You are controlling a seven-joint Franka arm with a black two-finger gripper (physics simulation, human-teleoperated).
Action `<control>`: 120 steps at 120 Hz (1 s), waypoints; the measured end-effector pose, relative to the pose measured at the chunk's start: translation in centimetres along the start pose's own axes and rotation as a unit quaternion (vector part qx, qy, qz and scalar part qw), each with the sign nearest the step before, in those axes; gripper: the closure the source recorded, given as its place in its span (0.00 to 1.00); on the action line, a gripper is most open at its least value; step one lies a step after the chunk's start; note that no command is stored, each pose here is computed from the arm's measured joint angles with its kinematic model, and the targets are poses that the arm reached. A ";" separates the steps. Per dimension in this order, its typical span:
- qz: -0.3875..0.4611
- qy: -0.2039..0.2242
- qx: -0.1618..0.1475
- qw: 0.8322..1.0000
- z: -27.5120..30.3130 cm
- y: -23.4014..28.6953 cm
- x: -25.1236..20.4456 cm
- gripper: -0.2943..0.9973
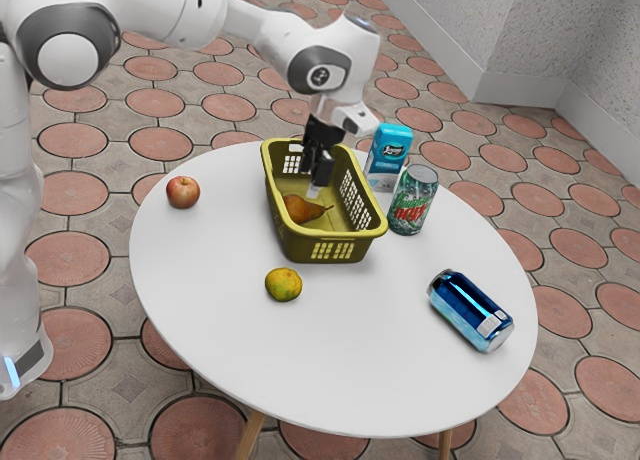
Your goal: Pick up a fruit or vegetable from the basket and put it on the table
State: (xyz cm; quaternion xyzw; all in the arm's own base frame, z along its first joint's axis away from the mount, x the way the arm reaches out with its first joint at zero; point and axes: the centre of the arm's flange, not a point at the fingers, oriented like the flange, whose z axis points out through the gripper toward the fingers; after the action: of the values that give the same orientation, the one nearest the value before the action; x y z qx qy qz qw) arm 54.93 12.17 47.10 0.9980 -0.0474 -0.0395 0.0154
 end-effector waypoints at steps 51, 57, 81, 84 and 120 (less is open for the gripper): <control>0.014 -0.013 -0.003 1.000 2.4 1.1 0.0 0.23; 0.014 -0.013 -0.004 1.000 2.6 1.0 -0.1 0.23; 0.019 -0.015 -0.004 1.000 3.4 1.5 -0.1 0.23; 0.020 -0.015 -0.004 1.000 3.5 1.6 -0.1 0.23; 0.020 -0.020 -0.006 1.000 4.2 1.6 -0.4 0.23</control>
State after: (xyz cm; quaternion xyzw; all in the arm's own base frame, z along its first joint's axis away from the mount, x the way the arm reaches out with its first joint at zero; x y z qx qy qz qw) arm 54.06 10.46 43.04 0.9958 -0.0670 -0.0591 0.0216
